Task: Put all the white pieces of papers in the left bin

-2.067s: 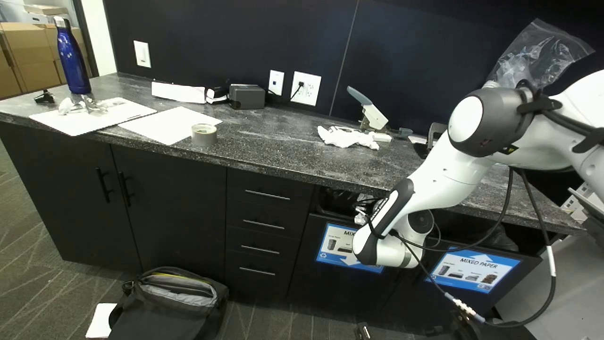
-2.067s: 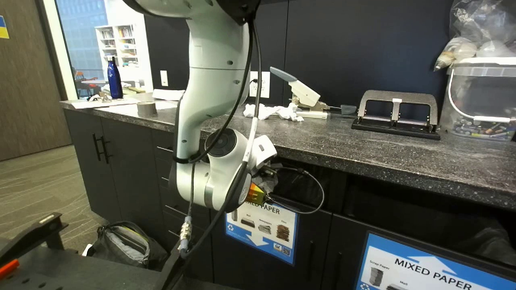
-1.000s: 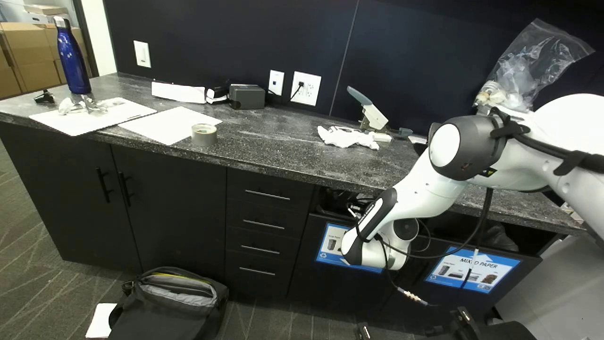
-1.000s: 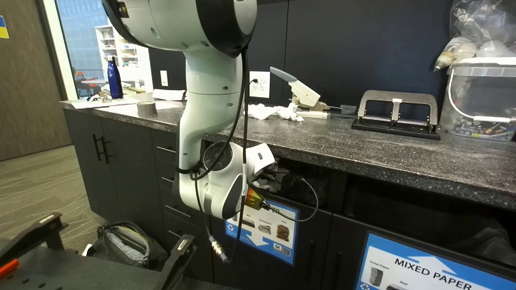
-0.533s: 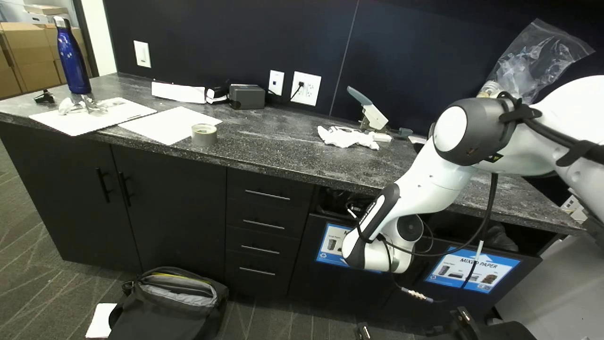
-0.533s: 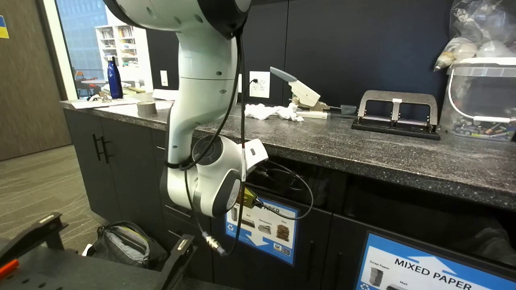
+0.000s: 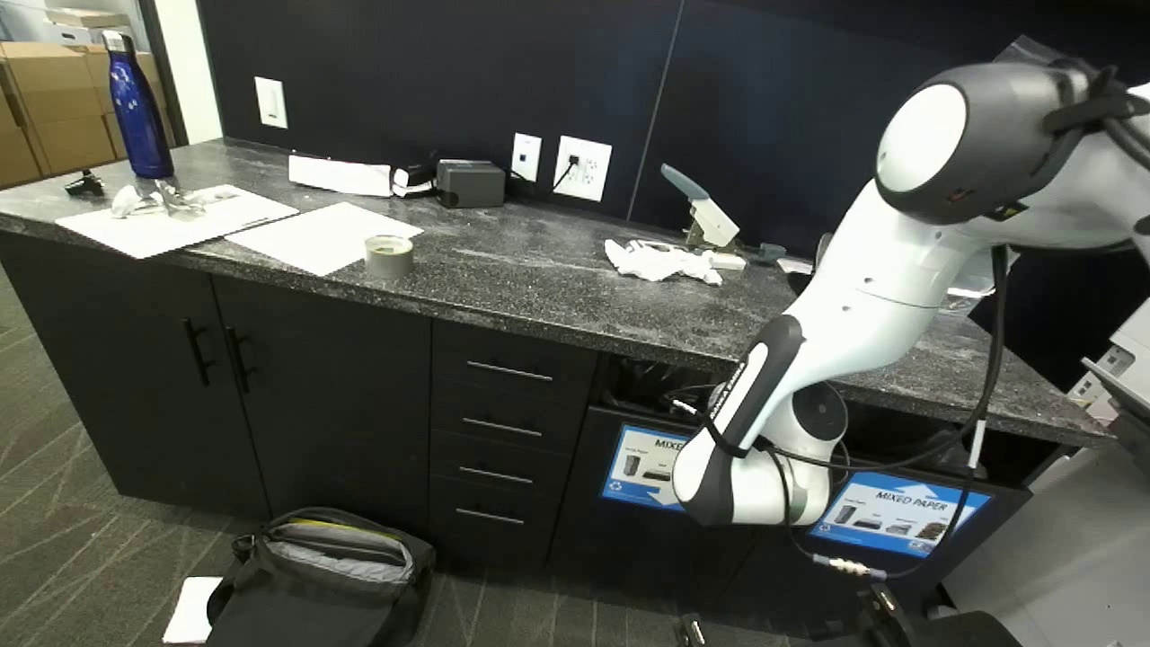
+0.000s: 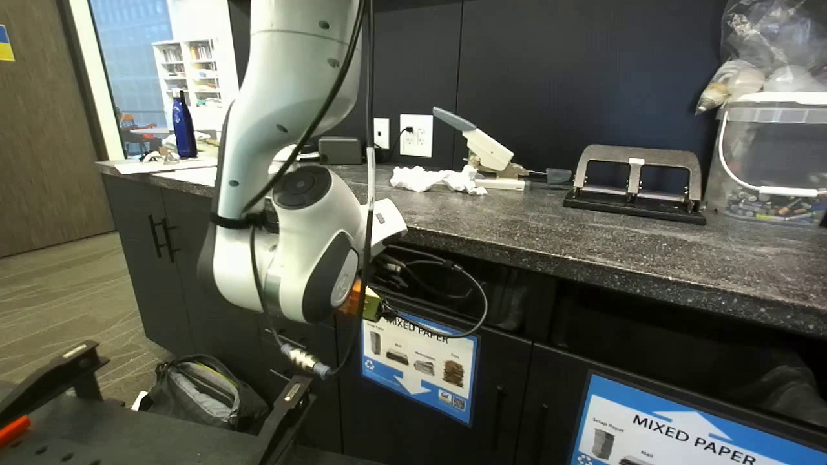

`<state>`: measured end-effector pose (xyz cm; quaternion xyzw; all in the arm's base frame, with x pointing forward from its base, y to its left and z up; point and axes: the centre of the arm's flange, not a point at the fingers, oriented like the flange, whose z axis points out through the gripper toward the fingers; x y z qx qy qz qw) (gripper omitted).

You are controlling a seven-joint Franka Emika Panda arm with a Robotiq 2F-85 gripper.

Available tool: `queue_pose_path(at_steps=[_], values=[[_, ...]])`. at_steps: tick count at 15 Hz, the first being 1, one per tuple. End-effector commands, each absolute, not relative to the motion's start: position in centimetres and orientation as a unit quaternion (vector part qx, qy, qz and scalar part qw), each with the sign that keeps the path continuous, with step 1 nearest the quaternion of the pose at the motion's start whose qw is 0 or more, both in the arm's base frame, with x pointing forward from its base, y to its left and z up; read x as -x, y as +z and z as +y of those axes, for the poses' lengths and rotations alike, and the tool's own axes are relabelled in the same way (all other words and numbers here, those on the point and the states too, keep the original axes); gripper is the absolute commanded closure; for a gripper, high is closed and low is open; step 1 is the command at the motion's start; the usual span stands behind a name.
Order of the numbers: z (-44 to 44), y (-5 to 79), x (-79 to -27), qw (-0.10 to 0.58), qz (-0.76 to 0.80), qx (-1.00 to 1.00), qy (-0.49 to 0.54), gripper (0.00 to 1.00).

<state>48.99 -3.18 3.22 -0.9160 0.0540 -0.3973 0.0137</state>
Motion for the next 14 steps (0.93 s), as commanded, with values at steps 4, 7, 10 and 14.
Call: queue_pose_path(at_steps=[4,7,10,14], values=[[-0.7,14.8,-46.8,0.040,-0.053,0.958,-0.278,0.00],[-0.4,18.7,-49.5,0.021,-0.080,0.962,-0.260,0.00],[-1.0,22.9,-54.7,-0.006,-0.094,0.958,-0.271,0.00],[-3.1,26.9,-61.8,-0.041,-0.104,0.951,-0.289,0.00]])
